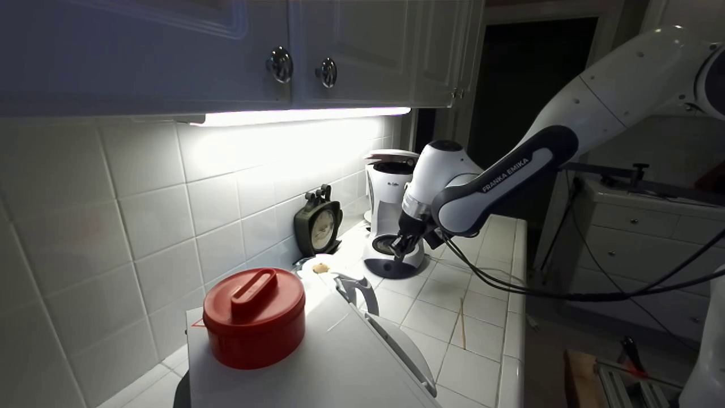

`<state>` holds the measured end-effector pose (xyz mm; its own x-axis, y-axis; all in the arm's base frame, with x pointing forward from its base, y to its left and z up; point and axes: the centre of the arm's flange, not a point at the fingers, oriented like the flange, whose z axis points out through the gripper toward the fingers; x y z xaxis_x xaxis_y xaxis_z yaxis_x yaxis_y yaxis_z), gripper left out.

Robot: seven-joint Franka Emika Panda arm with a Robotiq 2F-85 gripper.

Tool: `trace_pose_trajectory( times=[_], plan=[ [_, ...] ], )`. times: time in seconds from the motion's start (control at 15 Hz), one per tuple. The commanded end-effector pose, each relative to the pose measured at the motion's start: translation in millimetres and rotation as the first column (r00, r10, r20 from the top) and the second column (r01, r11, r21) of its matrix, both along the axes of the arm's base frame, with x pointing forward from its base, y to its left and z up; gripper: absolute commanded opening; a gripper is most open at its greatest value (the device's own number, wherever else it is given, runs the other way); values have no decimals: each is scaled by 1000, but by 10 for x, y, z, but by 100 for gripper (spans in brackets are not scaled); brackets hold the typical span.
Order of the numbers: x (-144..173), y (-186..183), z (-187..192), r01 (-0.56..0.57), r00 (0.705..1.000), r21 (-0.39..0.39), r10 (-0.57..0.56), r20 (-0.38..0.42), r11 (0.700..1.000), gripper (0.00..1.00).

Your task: Push the bottom black button of the white machine on the right

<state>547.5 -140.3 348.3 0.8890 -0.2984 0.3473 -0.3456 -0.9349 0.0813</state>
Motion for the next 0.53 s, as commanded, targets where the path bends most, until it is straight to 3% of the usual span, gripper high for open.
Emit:
trace_pose_trajectory(
  times=[0.0, 0.47],
  plan=[
    [84, 47, -109, -22, 1000, 1, 22, 18, 1000, 4],
    [180, -73, -288, -3, 1000, -6, 3, 9, 1000, 3]
  ],
)
